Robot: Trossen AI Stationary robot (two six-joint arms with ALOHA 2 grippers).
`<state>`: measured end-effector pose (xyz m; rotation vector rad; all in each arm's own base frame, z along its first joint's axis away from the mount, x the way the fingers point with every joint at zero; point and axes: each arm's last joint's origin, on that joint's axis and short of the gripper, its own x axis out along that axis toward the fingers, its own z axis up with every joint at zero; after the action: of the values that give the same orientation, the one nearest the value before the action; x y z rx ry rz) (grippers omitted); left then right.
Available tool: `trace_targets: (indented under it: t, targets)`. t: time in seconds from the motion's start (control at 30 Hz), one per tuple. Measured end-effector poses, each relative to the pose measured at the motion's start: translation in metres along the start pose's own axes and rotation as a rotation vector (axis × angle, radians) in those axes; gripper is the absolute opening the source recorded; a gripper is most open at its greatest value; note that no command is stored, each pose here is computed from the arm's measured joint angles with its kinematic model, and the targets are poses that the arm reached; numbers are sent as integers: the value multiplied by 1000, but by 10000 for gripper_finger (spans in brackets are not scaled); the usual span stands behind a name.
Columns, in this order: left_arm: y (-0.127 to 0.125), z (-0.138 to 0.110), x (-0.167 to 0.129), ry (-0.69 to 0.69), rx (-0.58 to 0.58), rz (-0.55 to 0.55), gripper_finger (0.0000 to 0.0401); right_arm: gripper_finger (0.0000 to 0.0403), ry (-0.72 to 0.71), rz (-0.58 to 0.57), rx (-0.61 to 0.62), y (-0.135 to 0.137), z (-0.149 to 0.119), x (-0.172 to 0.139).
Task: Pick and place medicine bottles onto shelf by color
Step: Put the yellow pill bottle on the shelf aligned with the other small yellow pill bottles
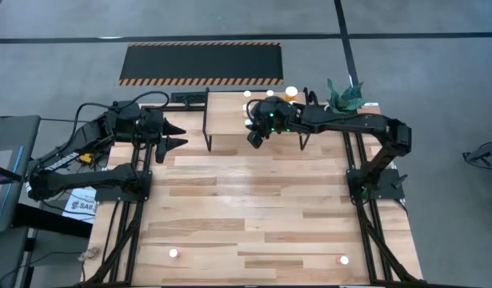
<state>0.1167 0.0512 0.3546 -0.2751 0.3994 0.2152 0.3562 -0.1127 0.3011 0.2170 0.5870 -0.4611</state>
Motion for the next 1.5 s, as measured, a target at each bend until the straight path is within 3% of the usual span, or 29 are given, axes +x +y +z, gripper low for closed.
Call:
trace_targets:
  t: [1.5]
  targets:
    - [0,-1,0,10,8,1,176,153,10,-17,-16,-4,-5,20]
